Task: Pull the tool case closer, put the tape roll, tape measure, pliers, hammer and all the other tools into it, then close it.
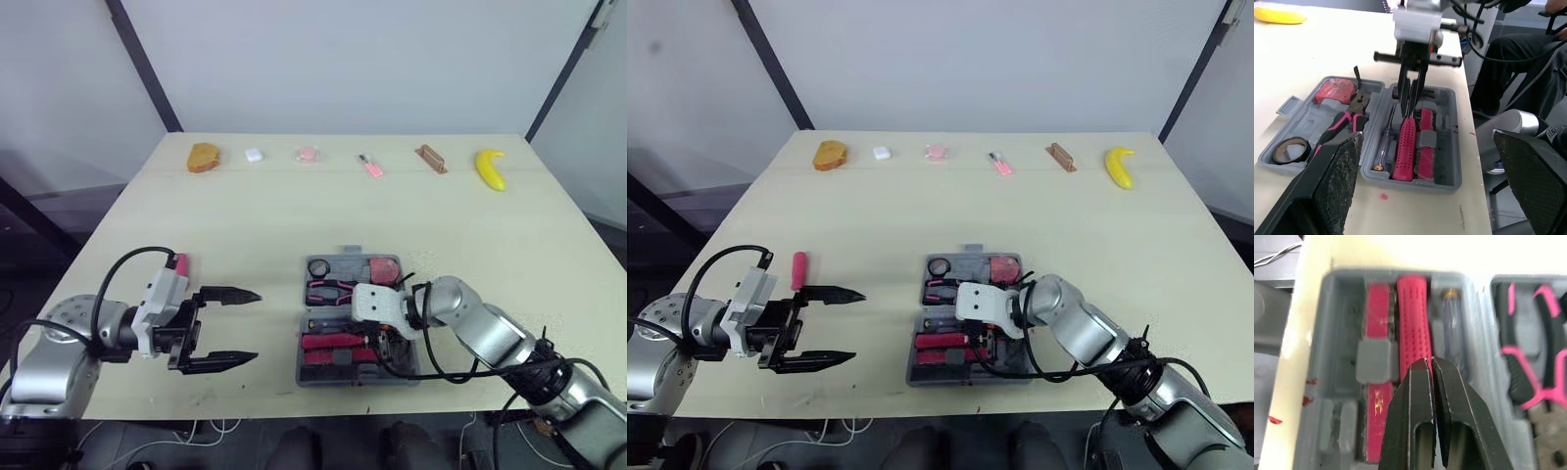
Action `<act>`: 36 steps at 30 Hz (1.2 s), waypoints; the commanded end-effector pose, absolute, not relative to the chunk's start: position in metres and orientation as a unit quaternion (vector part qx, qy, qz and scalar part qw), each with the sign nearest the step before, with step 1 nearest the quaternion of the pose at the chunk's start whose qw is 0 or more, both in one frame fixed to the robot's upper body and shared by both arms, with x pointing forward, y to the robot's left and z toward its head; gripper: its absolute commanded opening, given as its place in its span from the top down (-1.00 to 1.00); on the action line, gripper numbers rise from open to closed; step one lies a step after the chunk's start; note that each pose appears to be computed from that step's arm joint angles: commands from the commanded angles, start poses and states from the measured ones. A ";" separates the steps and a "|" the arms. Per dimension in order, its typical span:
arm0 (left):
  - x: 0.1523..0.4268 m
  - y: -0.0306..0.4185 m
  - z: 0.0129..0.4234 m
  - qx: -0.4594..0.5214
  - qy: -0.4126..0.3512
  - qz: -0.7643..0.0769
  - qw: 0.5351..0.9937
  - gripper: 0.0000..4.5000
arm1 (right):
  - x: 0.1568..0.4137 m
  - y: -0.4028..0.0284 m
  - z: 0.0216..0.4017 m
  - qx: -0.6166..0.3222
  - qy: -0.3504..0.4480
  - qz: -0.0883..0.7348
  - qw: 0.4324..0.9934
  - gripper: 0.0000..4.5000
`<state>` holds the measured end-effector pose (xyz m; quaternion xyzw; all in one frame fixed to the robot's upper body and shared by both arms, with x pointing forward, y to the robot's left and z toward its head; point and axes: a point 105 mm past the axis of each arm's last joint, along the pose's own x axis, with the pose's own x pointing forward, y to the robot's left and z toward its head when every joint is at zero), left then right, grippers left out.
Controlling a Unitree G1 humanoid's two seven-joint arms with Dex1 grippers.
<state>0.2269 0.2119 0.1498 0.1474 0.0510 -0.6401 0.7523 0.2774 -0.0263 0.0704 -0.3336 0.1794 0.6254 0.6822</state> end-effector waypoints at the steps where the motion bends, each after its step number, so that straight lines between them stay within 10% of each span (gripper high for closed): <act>1: 0.225 0.212 0.152 0.153 0.043 -0.644 0.748 -1.00 | 0.276 -0.035 0.047 -0.347 0.207 0.620 0.672 0.95; 7: 0.223 0.214 0.151 0.152 0.045 -0.641 0.751 -1.00 | 0.274 -0.046 0.028 -0.339 0.249 0.608 0.673 0.95; 18: 0.228 0.221 0.151 0.118 0.037 -0.592 0.797 -1.00 | 0.292 -0.034 0.100 -0.193 0.072 0.577 0.790 0.95; 30: 0.216 0.263 0.117 0.028 0.028 -0.396 0.917 -1.00 | 0.269 -0.156 0.102 -0.093 -0.011 0.363 0.927 0.95; 36: 0.210 0.299 0.090 0.008 0.028 -0.264 0.964 -1.00 | 0.232 -0.228 0.087 -0.079 0.012 0.257 0.963 0.05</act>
